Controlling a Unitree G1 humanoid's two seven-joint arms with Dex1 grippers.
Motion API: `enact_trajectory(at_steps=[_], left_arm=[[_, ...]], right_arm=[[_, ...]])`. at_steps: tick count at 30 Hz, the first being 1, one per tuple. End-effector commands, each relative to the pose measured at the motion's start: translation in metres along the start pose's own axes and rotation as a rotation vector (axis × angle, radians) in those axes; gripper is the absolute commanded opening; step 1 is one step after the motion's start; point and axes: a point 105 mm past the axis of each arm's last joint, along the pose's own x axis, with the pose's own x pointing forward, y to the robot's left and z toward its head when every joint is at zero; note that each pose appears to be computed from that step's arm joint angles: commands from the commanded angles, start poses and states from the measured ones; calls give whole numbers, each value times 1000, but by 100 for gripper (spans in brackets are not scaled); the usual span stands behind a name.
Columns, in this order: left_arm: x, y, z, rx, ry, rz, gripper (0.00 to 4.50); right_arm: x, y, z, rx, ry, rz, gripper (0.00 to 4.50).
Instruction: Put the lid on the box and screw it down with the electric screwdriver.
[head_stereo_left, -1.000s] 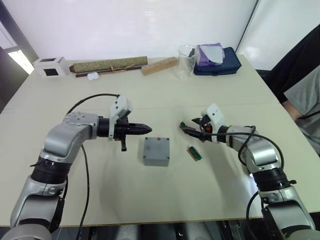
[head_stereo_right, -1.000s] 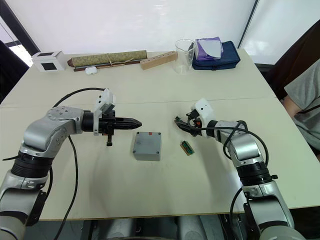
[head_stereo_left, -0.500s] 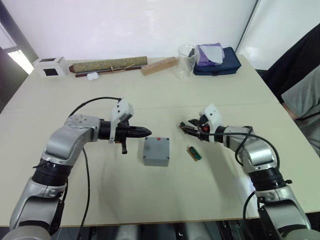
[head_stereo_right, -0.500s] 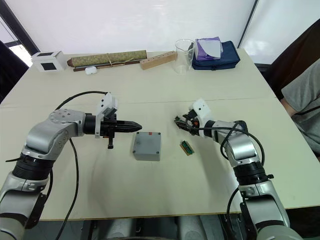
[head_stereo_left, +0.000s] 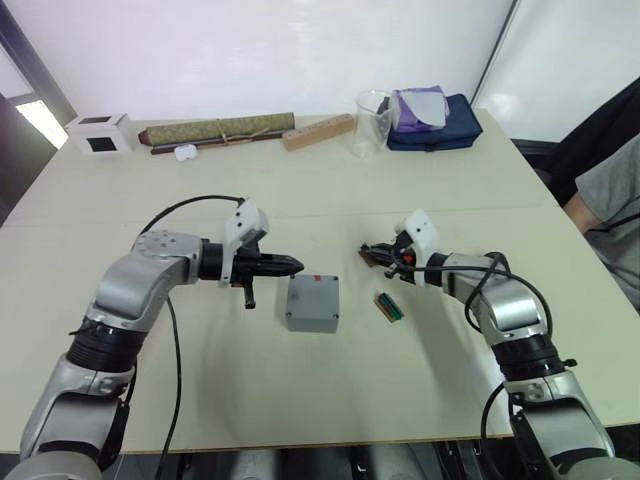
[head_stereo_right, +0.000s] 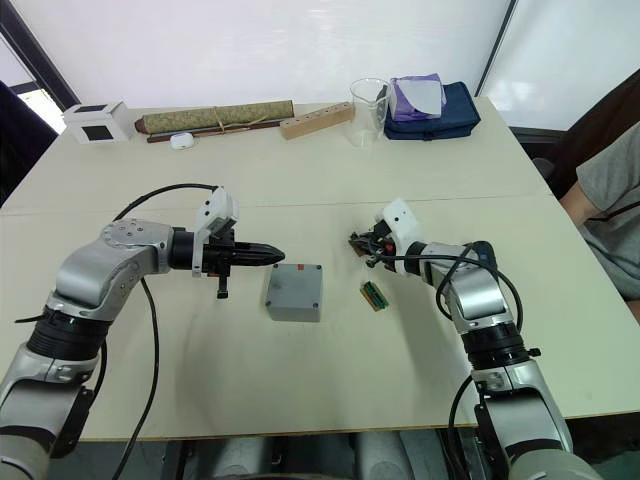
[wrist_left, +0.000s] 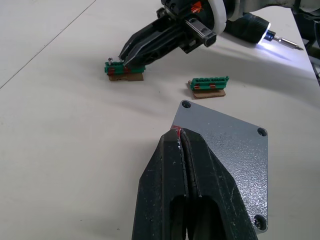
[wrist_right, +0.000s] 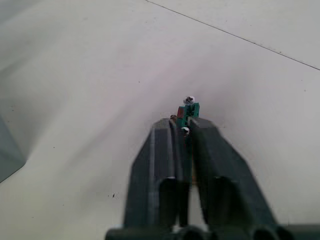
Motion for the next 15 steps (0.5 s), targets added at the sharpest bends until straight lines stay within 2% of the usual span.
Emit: enact_trajectory(at_steps=[1,15], left_arm=[[-2,0,6,34,-12,4,0],[-2,3,2,32,-14,-1,0]], right_arm=[[-2,-2,17,-28,-62,-13,9],[-18,-9,40,-92,-132,-26,9]])
